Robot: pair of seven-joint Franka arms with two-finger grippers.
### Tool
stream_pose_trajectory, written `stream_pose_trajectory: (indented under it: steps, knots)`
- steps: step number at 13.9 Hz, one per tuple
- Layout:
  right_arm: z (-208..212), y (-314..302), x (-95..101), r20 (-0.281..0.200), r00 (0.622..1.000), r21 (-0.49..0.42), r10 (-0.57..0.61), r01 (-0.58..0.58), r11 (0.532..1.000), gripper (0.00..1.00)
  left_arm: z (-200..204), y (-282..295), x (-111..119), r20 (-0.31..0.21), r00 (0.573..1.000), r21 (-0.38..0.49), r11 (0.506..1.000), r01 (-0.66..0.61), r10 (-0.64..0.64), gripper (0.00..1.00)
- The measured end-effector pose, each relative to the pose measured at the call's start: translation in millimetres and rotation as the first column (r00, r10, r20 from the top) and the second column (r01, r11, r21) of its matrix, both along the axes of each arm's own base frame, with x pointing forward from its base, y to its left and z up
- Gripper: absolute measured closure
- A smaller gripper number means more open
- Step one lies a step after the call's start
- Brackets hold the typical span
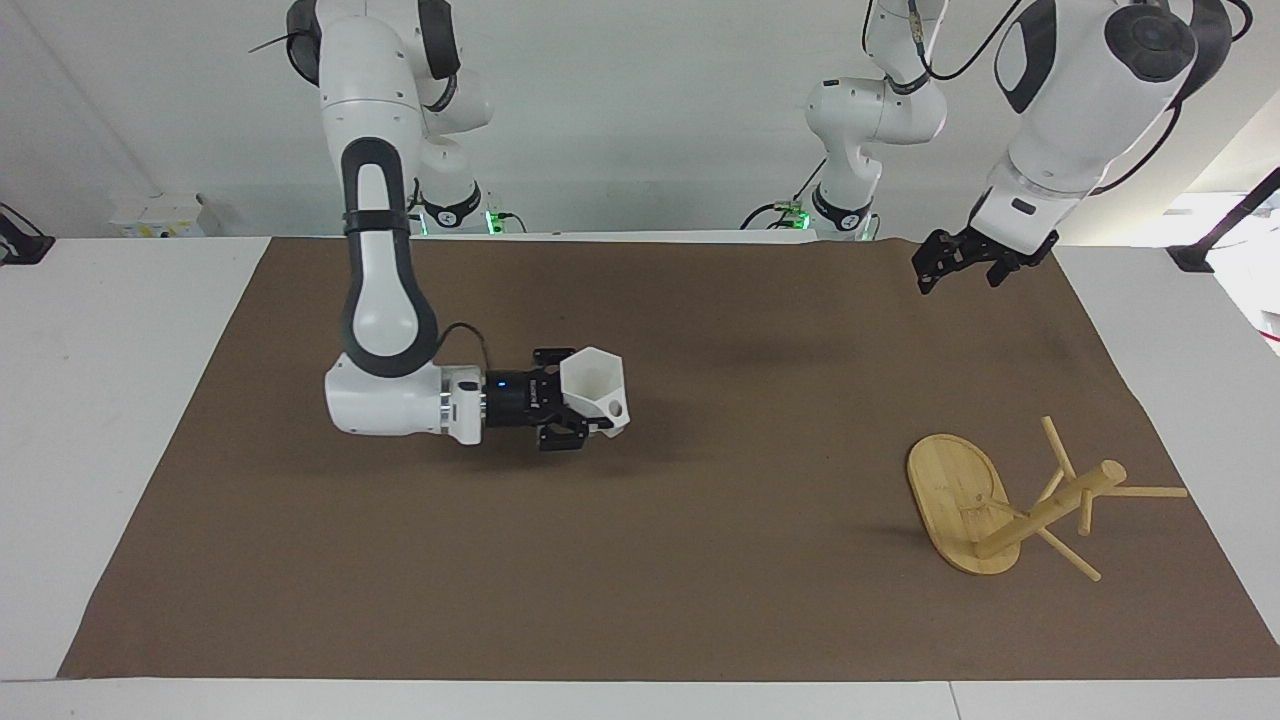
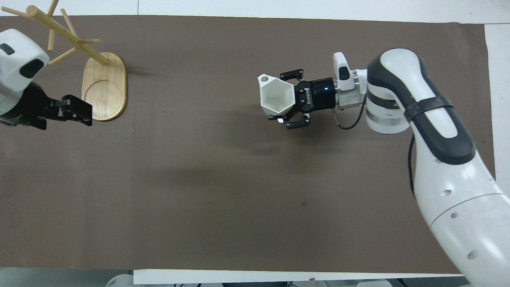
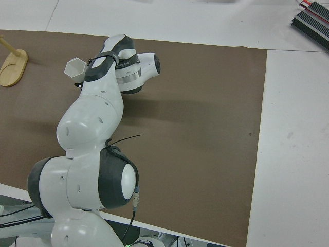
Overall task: Hang cup on rack
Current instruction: 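Carry the cup with the right gripper while the left gripper approaches, then grasp the cup with the left gripper while the right gripper releases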
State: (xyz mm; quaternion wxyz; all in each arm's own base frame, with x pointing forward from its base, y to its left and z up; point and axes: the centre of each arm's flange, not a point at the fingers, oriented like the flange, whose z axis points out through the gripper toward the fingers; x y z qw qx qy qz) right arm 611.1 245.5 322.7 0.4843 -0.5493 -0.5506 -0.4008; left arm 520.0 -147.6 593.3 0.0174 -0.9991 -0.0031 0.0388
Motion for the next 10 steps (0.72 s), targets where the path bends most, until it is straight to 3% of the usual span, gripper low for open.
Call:
stream_pose_trajectory:
  steps: [2, 4, 10]
  knots:
    - [1, 50, -13.5, -0.019, 0.999, -0.001, -0.03, 0.03, 1.0, 0.22, 3, -37, -5, 0.036, 0.995, -0.038, 0.995, -0.09, 0.092, 0.04]
    - [2, 77, -21.5, -0.006, 0.998, -0.027, -0.069, 0.069, 0.997, 0.22, 4, -67, -8, 0.035, 0.981, -0.079, 0.979, -0.19, 0.193, 0.09]
    - [19, 122, -40.8, 0.01, 0.991, -0.047, -0.136, 0.137, 0.99, 0.22, -20, -161, -1, 0.015, 0.927, -0.057, 0.926, -0.374, 0.376, 0.17]
